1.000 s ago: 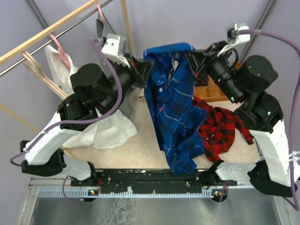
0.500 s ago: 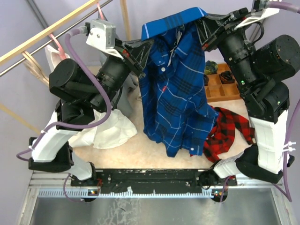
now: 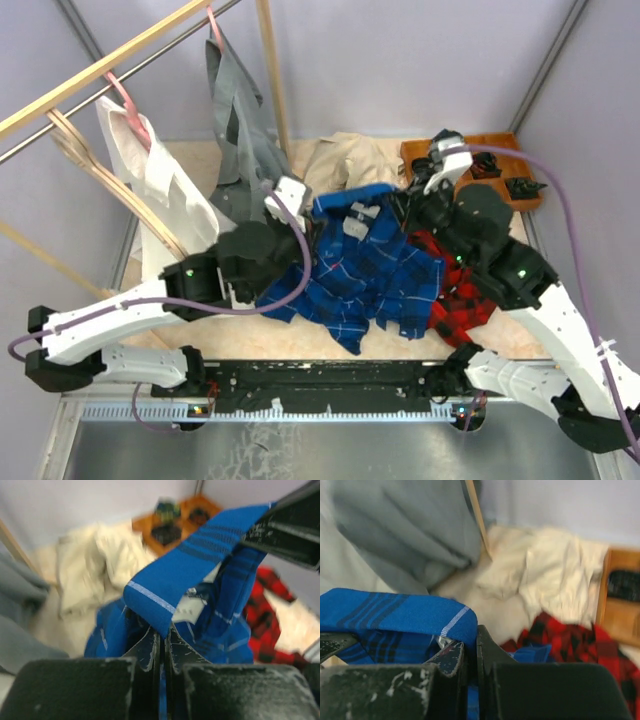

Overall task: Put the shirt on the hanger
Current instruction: Adjust the shirt at the center of the board.

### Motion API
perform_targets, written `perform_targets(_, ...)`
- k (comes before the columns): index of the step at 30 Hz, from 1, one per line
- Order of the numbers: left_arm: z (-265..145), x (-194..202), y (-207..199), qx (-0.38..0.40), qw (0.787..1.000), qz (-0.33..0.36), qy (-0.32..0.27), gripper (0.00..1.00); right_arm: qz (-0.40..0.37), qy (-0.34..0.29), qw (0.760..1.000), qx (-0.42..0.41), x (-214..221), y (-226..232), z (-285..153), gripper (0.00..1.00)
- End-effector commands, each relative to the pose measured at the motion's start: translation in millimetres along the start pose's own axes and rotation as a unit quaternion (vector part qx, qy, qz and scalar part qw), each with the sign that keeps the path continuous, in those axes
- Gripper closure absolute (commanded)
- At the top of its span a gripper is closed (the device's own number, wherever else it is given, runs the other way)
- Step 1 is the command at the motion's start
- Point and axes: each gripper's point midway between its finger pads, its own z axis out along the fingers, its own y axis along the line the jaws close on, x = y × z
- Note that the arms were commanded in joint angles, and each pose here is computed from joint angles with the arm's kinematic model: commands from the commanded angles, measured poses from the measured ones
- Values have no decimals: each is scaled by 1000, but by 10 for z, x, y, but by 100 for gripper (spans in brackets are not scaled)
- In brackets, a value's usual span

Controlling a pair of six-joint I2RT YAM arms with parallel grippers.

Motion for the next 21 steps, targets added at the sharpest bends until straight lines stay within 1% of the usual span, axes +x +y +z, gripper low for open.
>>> perform_targets(1,-40,706,-38,3,995,-72,76,100,53,41,998,21,522,-109,-27,100)
perform_targets(5,-66,1312,-21,-1,988,-79,135,100,59,112,991,32,1126,-183,-18,100)
perform_targets(8,-84,1672,27,-13,982,-82,167,100,58,161,985,27,1486,-181,-15,100)
perform_targets(11,-84,1895,64,-23,977,-90,192,100,58,201,978,6,1742,-117,-5,100)
perform_targets(15,-81,2097,207,-52,968,-110,217,100,61,240,968,-38,1947,39,10,100)
perform_targets(16,-82,2131,239,-56,967,-114,222,100,60,248,965,-53,1984,89,15,98)
perform_targets(19,-103,2183,404,-80,962,-125,231,100,55,267,959,-81,2053,188,48,84)
perform_targets(21,-143,2159,578,-111,957,-136,230,100,49,266,961,-65,2031,133,58,69)
